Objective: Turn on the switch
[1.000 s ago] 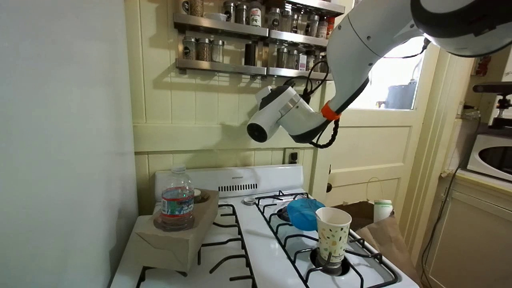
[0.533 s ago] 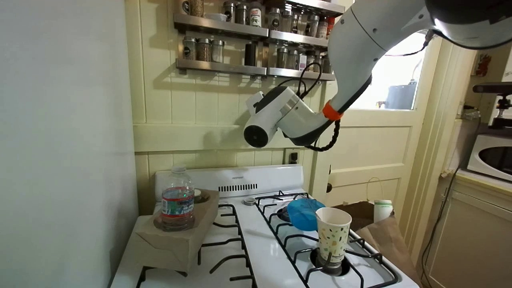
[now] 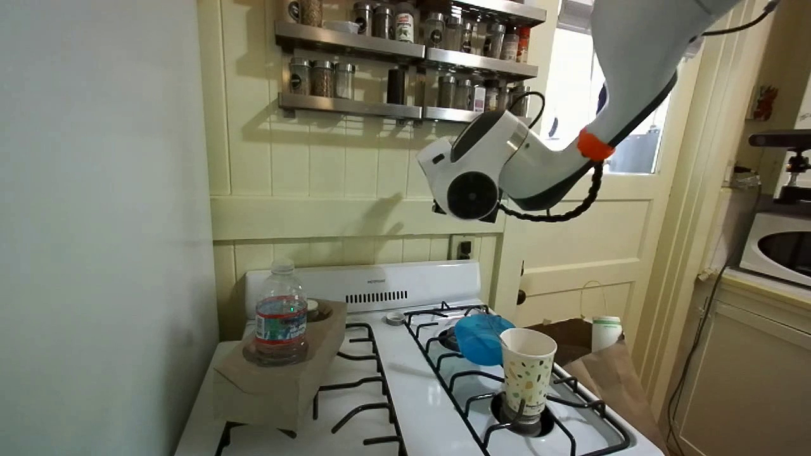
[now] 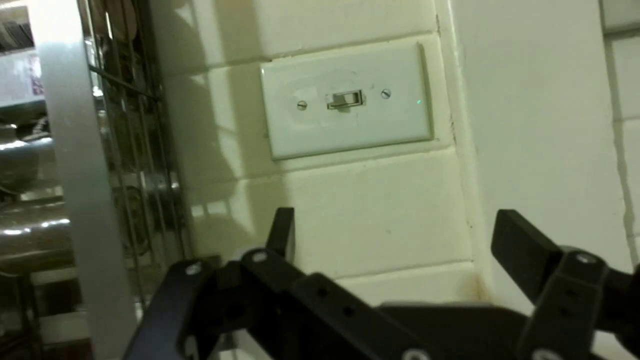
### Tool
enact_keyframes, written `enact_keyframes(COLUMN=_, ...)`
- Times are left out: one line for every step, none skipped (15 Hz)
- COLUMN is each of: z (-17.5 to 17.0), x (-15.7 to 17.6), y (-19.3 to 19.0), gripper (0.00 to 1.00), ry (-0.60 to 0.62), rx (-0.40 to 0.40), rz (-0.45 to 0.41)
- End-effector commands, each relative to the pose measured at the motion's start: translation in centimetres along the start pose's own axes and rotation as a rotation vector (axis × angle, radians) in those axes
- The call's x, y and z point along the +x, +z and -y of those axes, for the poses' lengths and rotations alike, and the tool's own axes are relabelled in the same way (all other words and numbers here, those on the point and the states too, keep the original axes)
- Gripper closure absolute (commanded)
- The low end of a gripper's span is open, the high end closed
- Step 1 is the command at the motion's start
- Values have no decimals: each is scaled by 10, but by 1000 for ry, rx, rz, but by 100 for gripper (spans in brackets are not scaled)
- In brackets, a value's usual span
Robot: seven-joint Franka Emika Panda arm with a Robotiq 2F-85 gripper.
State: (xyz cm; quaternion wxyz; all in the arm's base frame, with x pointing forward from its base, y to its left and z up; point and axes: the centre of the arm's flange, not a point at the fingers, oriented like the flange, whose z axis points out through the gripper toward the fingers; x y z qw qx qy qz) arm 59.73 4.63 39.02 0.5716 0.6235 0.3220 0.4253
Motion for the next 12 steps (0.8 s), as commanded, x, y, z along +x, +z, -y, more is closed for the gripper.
enact_keyframes(z=-37, x=-37, y=-45, gripper=0, ry=186, rx=55, rz=-67)
enact_keyframes(z=-46, x=-41, y=-53, gripper=0, ry=244, rx=77, rz=-59)
enact_keyframes(z=-52, x=-42, y=-60, gripper=0, ry=299, rx=99, rz=-51)
enact_keyframes(z=-58, x=-43, y=-69, gripper=0, ry=350, rx=119, rz=-43)
enact_keyframes(z=-64, x=-45, y=-78, gripper=0, ry=402, rx=137, rz=-36)
enact_keyframes(z=-68, x=-47, y=-87, gripper=0, ry=452, rx=154, rz=-31)
enact_keyframes(z=-73, x=-47, y=-97, gripper=0, ry=501, rx=170, rz=-13)
enact_keyframes(z=-75, x=-48, y=-104, gripper=0, ry=547, rx=190, rz=8)
enact_keyframes(z=-78, x=-48, y=-111, gripper=0, ry=575, rx=200, rz=25)
enact_keyframes(z=-79, x=-47, y=-115, gripper=0, ry=600, rx=194, rz=36)
enact_keyframes(z=-75, x=-40, y=-89, gripper=0, ry=533, rx=173, rz=16)
enact_keyframes(z=-77, x=-41, y=-95, gripper=0, ry=552, rx=176, rz=23)
